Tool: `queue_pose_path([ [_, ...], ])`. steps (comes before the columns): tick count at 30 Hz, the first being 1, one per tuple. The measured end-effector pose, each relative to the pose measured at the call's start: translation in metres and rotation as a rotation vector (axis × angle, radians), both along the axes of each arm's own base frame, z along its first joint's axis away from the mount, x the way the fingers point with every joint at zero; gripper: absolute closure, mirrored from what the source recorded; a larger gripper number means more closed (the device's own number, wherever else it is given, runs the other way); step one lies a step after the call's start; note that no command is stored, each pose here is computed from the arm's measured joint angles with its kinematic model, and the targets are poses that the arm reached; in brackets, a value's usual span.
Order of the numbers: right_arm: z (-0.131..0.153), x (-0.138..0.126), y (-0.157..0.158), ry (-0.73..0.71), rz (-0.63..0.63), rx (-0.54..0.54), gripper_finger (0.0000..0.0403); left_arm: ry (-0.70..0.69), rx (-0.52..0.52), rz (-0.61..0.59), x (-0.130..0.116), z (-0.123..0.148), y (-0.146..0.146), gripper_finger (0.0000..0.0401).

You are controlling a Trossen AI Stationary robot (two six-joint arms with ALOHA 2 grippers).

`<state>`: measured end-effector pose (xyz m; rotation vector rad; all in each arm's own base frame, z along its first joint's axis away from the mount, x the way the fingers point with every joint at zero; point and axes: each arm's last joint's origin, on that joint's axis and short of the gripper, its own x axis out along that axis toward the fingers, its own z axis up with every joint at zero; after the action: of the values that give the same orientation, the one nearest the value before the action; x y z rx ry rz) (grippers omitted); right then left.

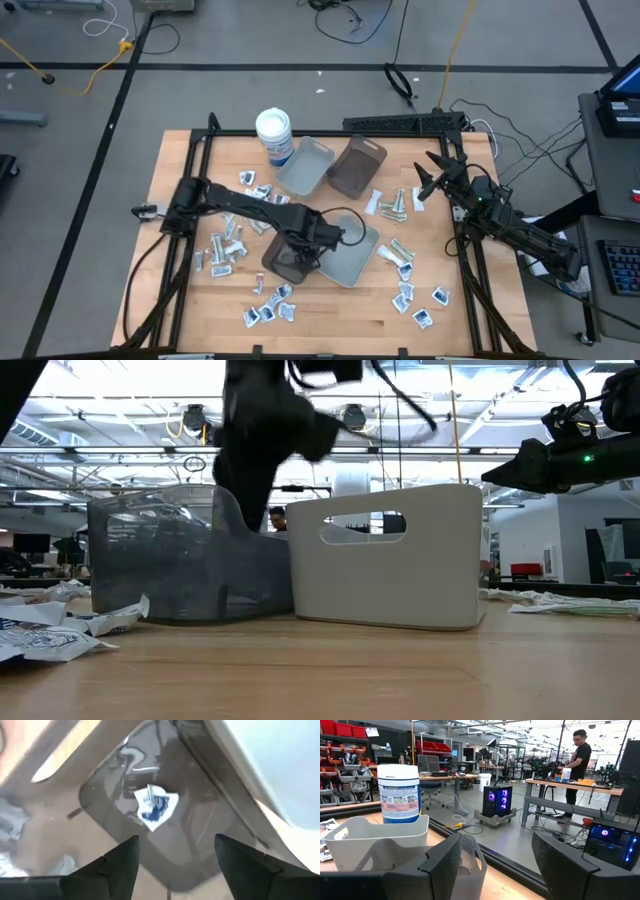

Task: Pick & Place First Aid Supplies
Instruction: Put the blue alcohol pad into the bottom black bin

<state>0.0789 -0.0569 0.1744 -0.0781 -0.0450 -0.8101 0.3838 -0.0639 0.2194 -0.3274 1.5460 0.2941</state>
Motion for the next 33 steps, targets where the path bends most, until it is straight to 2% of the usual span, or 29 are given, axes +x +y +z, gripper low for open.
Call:
queue_pose_path([
  [8, 0.000, 0.000, 0.000, 0.000, 0.000, 0.000, 0.0165, -0.147, -0.042, -0.039, -0.027, 0.059, -0.010, 0.0146],
  [11, 0.000, 0.000, 0.000, 0.000, 0.000, 0.000, 0.0165, -0.185, -0.045, -0.030, -0.035, 0.072, -0.015, 0.0153],
  [20, 0.000, 0.000, 0.000, 0.000, 0.000, 0.000, 0.0165, -0.149, -0.068, 0.007, -0.050, 0.071, -0.057, 0.0157],
  [33, 0.000, 0.000, 0.000, 0.000, 0.000, 0.000, 0.0165, -0.062, -0.070, 0.156, -0.089, 0.067, -0.127, 0.0158],
])
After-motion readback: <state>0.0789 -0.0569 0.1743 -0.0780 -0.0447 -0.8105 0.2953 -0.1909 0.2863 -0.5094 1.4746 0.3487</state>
